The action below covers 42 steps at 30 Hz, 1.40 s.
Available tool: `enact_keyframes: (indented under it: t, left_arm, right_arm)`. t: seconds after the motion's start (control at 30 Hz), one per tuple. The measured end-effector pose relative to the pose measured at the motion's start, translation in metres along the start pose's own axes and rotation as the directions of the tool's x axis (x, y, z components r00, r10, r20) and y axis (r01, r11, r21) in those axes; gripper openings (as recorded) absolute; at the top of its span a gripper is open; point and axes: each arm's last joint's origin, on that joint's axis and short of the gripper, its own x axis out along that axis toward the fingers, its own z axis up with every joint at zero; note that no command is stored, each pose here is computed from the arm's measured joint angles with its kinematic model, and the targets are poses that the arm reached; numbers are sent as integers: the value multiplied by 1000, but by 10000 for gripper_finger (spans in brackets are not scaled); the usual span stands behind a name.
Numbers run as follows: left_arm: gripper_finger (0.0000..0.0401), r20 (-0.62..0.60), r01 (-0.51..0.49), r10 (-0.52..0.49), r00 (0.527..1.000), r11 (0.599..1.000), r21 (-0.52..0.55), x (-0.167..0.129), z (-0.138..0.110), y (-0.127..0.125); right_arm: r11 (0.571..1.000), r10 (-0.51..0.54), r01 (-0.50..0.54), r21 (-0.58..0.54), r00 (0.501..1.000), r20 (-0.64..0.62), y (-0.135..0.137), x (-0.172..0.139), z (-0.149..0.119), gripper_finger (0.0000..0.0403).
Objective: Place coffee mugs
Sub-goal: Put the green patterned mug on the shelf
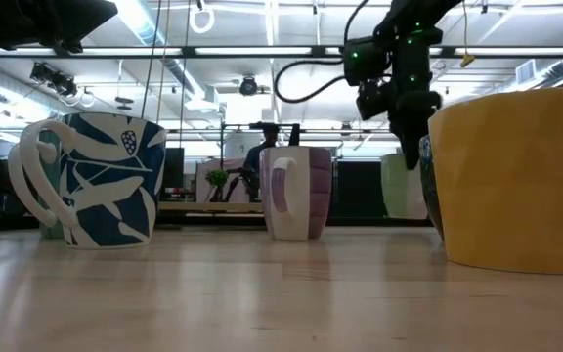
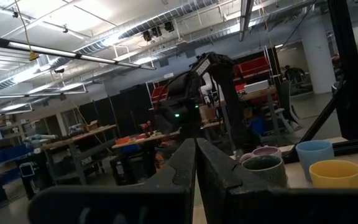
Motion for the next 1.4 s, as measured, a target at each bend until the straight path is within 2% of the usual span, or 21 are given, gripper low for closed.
enact_keyframes:
  t: [0.07,0.13,0.23,0.33,0.53,0.7,1.0,1.3,1.4]
  left_arm:
    - [21,0,0,0,1000,1000,0,0,0,0]
    - [21,0,0,0,1000,1000,1,0,0,0]
    - [21,0,0,0,1000,1000,1,0,0,0]
    - [21,0,0,0,1000,1000,1,0,0,0]
    - [21,0,0,0,1000,1000,1,0,0,0]
    - [21,0,0,0,1000,1000,1,0,0,0]
    - [21,0,0,0,1000,1000,1,0,0,0]
    - [21,4,-2,2,1000,1000,-2,0,0,0]
    - [21,4,-1,1,1000,1000,-2,0,0,0]
  right_arm:
    - [991,-1,0,135,1000,7,-8,0,0,34]
    - [959,-1,0,284,1000,3,-14,1,-1,34]
    - [883,-2,6,469,1000,-8,-21,1,-4,34]
    - [805,-2,23,593,999,-36,-24,1,-7,34]
    - [671,36,32,741,997,-75,-34,1,-13,35]
    - [605,83,-6,796,995,-56,-48,1,-17,35]
    - [570,77,-2,821,996,-51,-63,2,-21,35]
    - [566,78,-25,824,997,-23,-64,12,-21,35]
    - [579,71,-30,815,997,-14,-64,16,-21,35]
